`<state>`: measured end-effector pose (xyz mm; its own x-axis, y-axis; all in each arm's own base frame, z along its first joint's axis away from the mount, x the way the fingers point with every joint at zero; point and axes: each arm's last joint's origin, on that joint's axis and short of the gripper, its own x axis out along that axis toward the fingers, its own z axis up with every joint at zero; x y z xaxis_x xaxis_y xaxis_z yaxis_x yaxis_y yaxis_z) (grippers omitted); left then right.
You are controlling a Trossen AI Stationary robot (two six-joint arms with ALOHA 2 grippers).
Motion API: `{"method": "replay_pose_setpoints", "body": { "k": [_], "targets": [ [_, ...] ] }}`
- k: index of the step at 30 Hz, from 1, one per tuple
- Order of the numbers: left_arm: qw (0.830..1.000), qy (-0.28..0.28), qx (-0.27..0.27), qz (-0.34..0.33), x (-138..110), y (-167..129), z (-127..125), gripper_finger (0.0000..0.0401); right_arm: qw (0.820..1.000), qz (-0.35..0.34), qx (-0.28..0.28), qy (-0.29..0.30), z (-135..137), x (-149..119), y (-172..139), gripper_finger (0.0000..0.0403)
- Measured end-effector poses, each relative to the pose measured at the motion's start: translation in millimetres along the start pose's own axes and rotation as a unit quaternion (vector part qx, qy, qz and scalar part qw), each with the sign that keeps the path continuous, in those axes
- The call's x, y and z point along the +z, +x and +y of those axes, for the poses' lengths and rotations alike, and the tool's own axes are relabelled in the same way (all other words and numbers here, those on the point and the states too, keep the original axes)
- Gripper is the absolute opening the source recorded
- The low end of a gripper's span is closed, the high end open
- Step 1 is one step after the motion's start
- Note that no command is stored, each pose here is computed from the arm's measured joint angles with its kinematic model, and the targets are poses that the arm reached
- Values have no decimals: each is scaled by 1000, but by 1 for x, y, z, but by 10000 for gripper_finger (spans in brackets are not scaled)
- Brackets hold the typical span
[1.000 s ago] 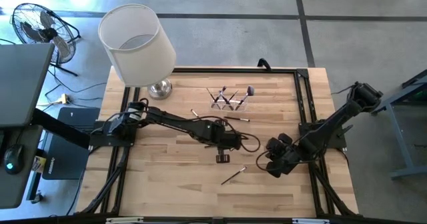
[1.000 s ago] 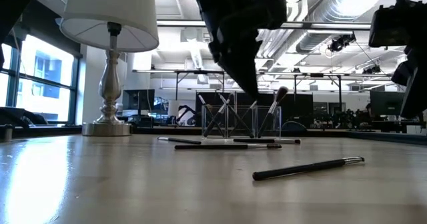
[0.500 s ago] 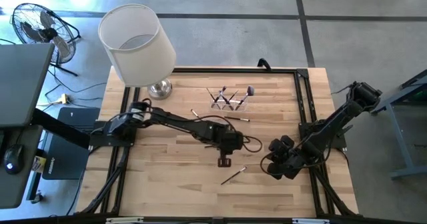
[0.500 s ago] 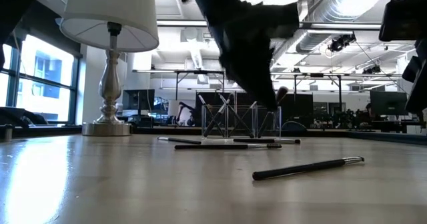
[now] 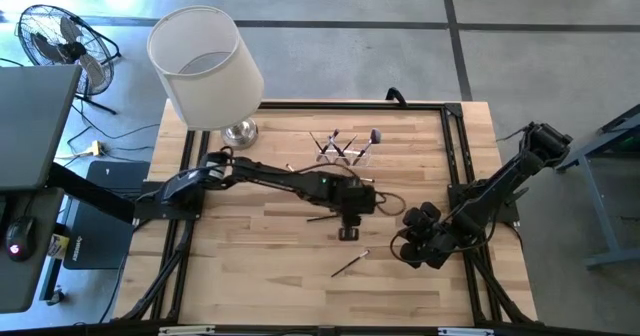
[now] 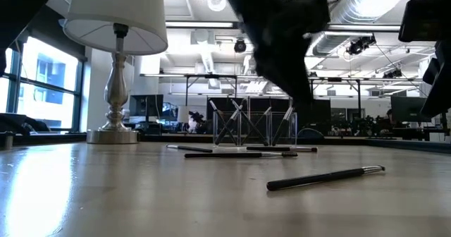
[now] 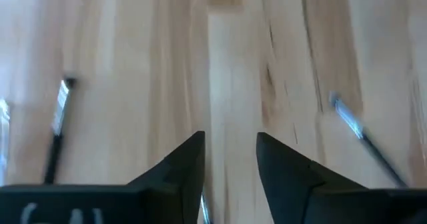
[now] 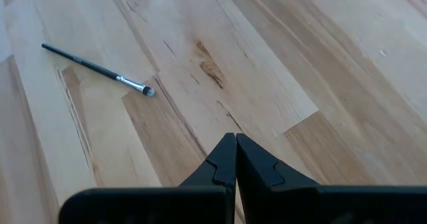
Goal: Put items in baskets/containers
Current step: Put the lash brush into the transparent organizer
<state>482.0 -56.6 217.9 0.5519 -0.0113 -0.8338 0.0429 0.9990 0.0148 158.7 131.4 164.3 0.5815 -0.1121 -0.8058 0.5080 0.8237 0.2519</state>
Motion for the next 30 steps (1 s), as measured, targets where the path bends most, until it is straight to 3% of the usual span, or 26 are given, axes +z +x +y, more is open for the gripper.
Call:
{"method": "replay_pose_setpoints", "body": {
  "k": [4, 7, 9, 20, 30],
  "targets": [
    [999, -17, 1, 50, -3, 16, 9, 136, 1000, 0, -2, 1, 0, 0, 0, 0],
    [999, -28, 2, 38, 3, 27, 19, 136, 1000, 2, -6, 5, -1, 0, 0, 0],
    [997, -32, -1, 76, -3, 27, 22, 136, 1000, 2, -6, 6, -1, 0, 0, 0],
    [994, -17, -5, 105, -16, 58, 20, 136, 1000, 4, -8, 8, -2, -1, 0, 0],
    [991, -14, -1, 133, -25, 68, 20, 125, 1000, 4, -7, 20, -2, -1, 0, 0]
  ]
}}
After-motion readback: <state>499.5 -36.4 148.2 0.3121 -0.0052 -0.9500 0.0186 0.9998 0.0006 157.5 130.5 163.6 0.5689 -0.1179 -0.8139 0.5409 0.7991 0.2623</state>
